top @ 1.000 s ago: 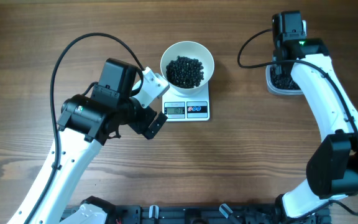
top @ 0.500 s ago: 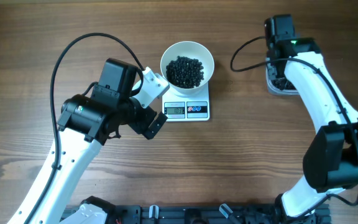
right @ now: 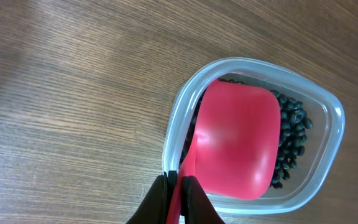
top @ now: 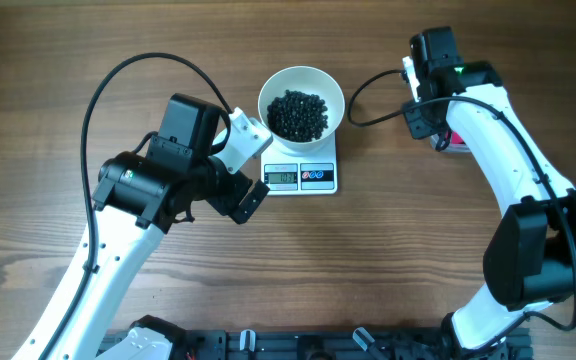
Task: Scoop item into bowl and weigh 150g on scale
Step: 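Lower the pink cup into the bean tub with the right gripper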
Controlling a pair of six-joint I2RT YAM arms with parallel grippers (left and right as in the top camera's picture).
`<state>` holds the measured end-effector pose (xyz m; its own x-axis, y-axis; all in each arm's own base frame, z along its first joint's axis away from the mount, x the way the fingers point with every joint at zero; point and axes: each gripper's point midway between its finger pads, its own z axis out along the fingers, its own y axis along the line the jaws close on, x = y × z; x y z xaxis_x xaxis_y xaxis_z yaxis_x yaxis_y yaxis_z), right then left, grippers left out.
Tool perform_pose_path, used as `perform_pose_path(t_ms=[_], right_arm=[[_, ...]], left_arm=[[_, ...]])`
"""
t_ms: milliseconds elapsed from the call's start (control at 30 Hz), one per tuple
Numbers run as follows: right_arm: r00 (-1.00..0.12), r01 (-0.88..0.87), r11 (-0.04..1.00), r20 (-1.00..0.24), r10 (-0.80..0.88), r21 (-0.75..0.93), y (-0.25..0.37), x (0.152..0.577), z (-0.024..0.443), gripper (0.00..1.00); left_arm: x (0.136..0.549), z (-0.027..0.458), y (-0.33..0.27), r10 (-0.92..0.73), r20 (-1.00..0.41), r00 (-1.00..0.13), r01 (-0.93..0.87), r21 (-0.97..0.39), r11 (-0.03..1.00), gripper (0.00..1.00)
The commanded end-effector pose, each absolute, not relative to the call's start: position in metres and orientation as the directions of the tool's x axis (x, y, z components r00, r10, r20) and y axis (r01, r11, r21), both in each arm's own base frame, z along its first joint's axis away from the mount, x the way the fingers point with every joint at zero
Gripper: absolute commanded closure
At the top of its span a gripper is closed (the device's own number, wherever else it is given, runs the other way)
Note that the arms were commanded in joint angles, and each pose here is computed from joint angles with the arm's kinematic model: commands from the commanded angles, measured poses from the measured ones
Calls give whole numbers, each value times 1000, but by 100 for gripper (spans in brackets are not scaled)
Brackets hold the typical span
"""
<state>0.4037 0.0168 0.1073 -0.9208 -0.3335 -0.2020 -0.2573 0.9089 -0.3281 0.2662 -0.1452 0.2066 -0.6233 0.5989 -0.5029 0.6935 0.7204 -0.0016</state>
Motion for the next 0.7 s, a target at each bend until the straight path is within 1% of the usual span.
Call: perform_pose_path(t_ms=[0,33,167,233,367,433,533,667], right_arm=[[-948,-143,900,-204,-244,-412,-1,405,109,96],[-952,-99,871,-210,-224,-481,-14,405,117,96],[-946,-33,815,-244,-211,-578,-32,409,137,96],[-943,-21,806,-257,-213,-591,-34,410,142,96],[-943,-54,804,-235,-236,-592,-33,410,139,96],[-936,-155,826,-187,-299,-542,-21,410,126,96],[-931,-215,852,-163,-326,-477,-9,409,111,96],[-922,-281,910,-175,-344,-306,20,403,99,96]], left_arm=[[265,206,-145,608,-505,-612,706,-3,708,0],[265,206,-145,608,-505,-612,706,-3,708,0],[265,206,-145,608,-505,-612,706,-3,708,0],[265,206,-145,608,-505,-612,706,-3,708,0],[265,206,-145,608,-505,-612,706,-3,708,0],[265,206,-145,608,-505,-612,706,-3,708,0],[265,206,-145,608,-505,-612,706,-3,708,0],[265,206,-145,608,-505,-612,706,-3,708,0]])
